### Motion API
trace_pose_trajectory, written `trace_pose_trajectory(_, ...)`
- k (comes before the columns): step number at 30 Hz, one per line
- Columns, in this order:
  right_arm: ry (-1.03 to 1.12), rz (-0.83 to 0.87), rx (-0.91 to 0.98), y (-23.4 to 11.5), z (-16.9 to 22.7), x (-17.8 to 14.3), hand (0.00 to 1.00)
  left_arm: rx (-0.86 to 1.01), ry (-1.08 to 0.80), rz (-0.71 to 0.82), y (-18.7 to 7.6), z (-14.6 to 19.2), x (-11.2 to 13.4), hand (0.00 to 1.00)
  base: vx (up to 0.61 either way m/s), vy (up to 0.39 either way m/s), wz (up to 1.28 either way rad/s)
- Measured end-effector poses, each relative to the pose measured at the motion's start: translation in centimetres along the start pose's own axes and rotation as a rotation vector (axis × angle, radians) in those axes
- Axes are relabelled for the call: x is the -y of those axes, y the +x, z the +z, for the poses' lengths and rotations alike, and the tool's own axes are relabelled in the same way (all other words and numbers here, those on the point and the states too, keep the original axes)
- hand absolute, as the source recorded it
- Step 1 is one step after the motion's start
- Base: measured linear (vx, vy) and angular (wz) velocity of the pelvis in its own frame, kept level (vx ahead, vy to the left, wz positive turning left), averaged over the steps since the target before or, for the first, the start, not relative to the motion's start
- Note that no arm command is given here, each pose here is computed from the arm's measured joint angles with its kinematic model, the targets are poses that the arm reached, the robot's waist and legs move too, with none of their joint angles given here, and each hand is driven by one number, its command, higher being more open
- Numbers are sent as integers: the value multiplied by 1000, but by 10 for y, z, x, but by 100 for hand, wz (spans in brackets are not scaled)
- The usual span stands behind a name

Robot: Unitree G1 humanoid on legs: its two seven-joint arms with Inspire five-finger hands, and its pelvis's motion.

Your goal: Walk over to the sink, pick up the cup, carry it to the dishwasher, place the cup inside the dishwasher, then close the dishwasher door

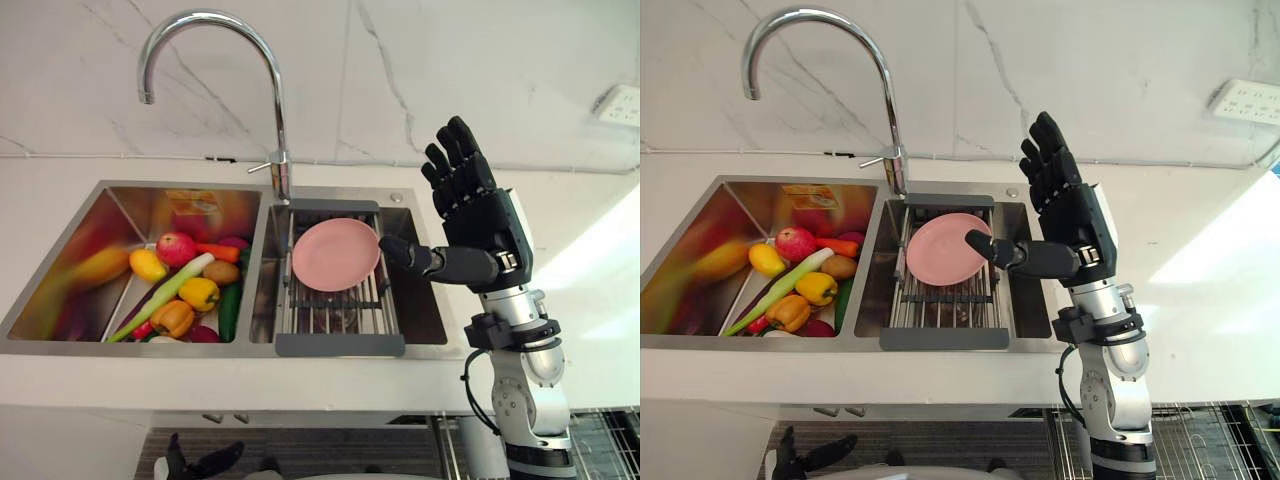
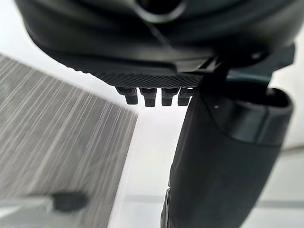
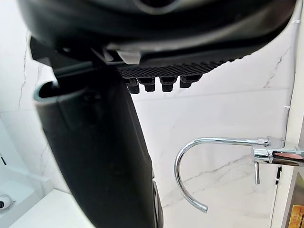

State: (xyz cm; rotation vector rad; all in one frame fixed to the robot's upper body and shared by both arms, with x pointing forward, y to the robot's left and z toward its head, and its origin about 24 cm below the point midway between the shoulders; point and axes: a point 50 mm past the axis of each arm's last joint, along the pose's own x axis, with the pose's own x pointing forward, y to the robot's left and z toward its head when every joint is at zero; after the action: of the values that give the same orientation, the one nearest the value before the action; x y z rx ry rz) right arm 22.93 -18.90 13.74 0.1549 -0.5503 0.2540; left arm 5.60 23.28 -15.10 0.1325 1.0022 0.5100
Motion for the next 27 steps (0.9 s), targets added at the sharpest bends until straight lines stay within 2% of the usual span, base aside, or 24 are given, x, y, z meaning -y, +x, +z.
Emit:
trace_pose_trajectory(4,-118,-64,-51,-4,-3,4,100,-127,59,-163,3,-12,-1,100,29,1,-8)
trace_pose_trajectory(8,-272,-12,-113,-5,0,7,100,-181,90,-255,6,-13,-5,100,-3,-4,1)
trace_pose_trajectory(11,-520,91,-164,-2,2,4,100,-208,110,-271,5,-16,-4,100,-26,-18,9)
trace_pose_trajectory(15,-829,348,-171,14,13,-4,100,-220,156,-279,6,-16,-5,100,-54,-21,2)
trace_pose_trajectory(20,-1061,542,-149,28,18,-19,100,-235,174,-295,7,-15,-4,100,-81,-26,8)
trace_pose_trajectory(27,-1251,745,-239,25,-6,-35,100,-241,173,-299,8,-14,-4,100,-53,-16,4)
